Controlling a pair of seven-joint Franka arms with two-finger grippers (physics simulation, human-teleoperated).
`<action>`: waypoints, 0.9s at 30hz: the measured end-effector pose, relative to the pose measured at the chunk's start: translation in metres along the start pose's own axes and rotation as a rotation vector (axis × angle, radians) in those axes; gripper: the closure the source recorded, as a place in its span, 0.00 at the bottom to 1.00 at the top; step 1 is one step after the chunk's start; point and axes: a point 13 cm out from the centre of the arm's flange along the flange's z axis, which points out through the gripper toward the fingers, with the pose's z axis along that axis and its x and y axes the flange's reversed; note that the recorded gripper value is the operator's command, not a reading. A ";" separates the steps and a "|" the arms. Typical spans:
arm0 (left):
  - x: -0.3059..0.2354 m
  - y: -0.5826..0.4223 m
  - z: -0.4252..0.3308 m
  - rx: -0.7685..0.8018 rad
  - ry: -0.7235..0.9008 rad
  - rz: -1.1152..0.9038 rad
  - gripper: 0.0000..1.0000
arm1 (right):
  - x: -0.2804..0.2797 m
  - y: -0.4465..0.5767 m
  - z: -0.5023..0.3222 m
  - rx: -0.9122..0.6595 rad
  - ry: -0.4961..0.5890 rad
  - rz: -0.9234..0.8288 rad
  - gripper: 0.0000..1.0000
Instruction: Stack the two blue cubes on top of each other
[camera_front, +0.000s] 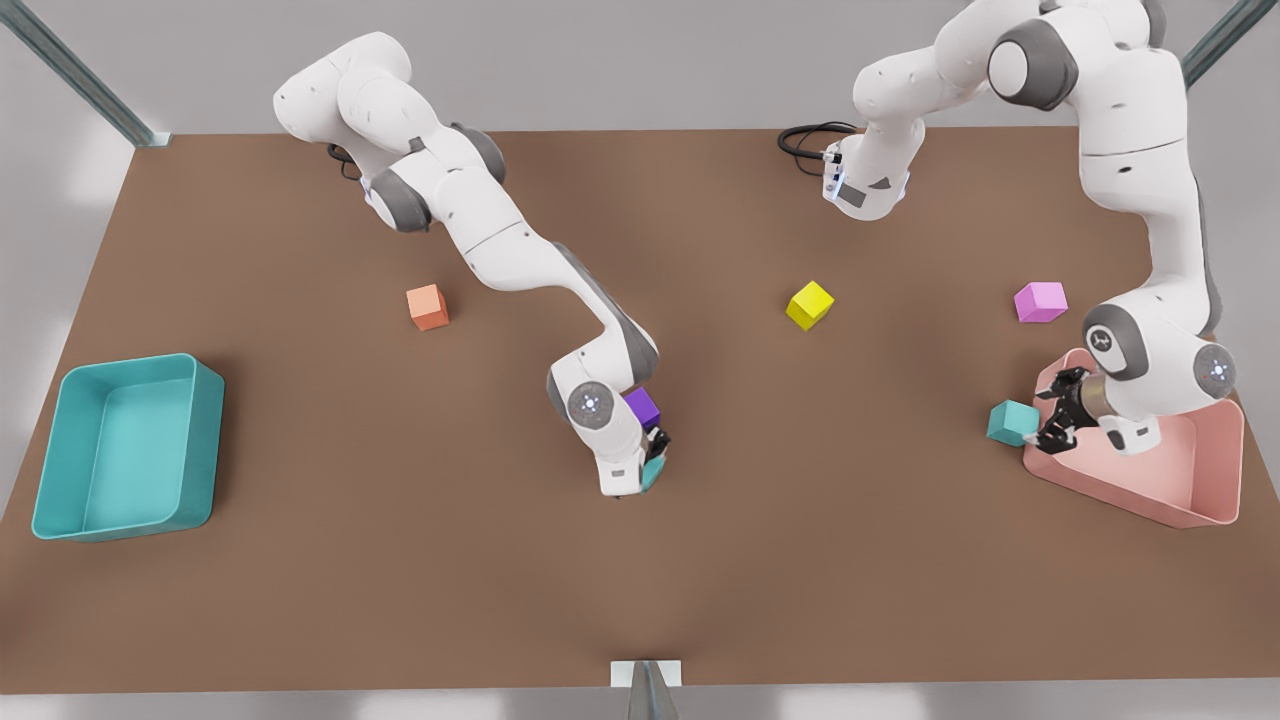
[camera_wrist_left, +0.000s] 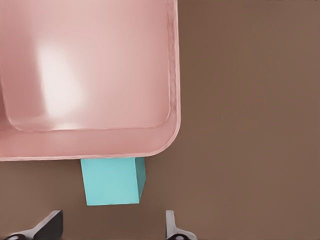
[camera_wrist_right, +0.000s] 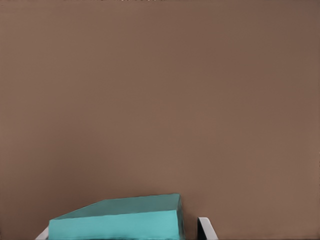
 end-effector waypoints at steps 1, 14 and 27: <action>0.000 0.000 0.004 0.003 -0.003 -0.025 0.00 | 0.000 0.000 0.000 0.000 -0.001 0.018 0.00; -0.010 0.005 0.040 0.002 -0.007 -0.205 0.00 | -0.029 -0.131 -0.347 -0.017 -0.112 0.334 0.00; -0.014 0.024 0.061 -0.036 0.008 -0.239 0.00 | 0.324 -0.224 -0.637 0.101 0.302 0.651 0.00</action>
